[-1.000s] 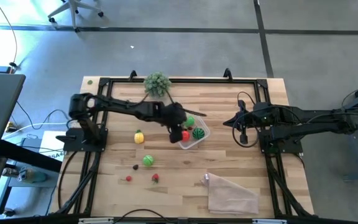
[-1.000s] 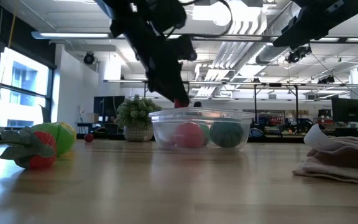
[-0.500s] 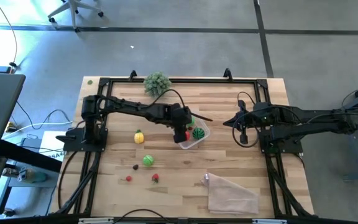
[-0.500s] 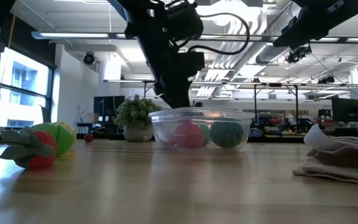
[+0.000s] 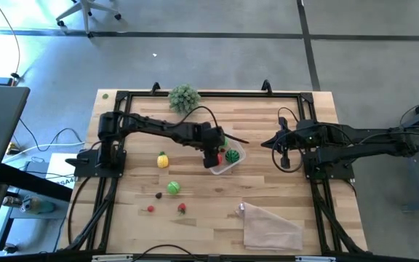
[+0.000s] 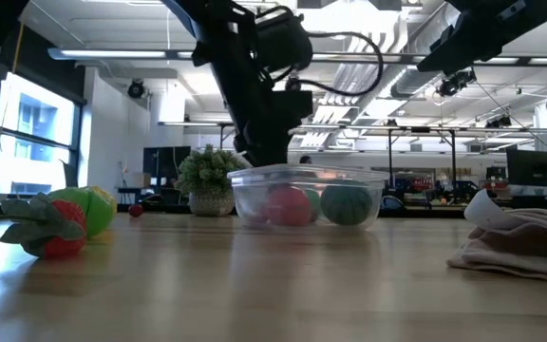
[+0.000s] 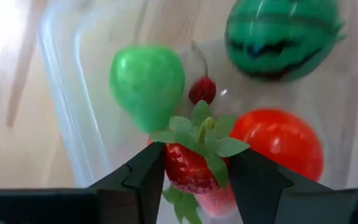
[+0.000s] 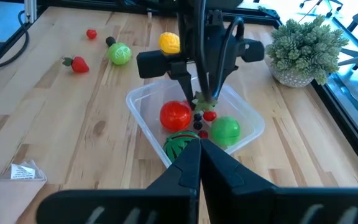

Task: Pick and placing Produce into tupperware
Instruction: Put the red strawberry into the transparent bin, then put the red cherry into the transparent bin

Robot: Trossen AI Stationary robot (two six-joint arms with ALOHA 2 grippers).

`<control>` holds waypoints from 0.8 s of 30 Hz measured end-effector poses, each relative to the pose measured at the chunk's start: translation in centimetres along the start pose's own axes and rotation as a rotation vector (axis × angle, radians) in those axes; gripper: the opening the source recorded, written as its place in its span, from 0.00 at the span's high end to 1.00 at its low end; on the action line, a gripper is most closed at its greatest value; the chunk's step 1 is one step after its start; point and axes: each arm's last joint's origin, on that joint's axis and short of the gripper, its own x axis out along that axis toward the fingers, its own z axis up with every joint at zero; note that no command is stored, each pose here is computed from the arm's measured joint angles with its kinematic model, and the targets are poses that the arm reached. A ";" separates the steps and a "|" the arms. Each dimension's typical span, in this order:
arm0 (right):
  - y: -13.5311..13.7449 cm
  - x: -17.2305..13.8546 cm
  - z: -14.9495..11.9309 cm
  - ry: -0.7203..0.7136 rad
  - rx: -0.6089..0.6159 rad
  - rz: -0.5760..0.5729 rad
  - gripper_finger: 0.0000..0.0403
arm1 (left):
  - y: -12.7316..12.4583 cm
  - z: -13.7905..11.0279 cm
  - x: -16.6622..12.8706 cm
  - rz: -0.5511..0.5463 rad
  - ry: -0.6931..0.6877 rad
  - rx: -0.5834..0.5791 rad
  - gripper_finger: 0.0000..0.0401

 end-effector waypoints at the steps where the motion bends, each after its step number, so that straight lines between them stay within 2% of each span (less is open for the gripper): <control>1: 0.0 0.0 0.0 0.000 0.000 0.000 1.00 | 0.0 -0.1 0.1 0.001 0.010 -0.007 0.60; 11: 0.0 0.0 0.0 0.000 0.000 0.000 1.00 | 0.1 0.8 -0.8 0.001 0.000 -0.018 0.46; 16: 0.0 0.0 0.0 0.000 0.000 0.000 1.00 | -0.1 2.0 -2.2 -0.017 0.002 -0.032 0.45; 24: 0.0 0.0 0.0 0.000 0.000 0.000 1.00 | -0.8 3.1 -6.0 -0.010 0.127 -0.021 0.45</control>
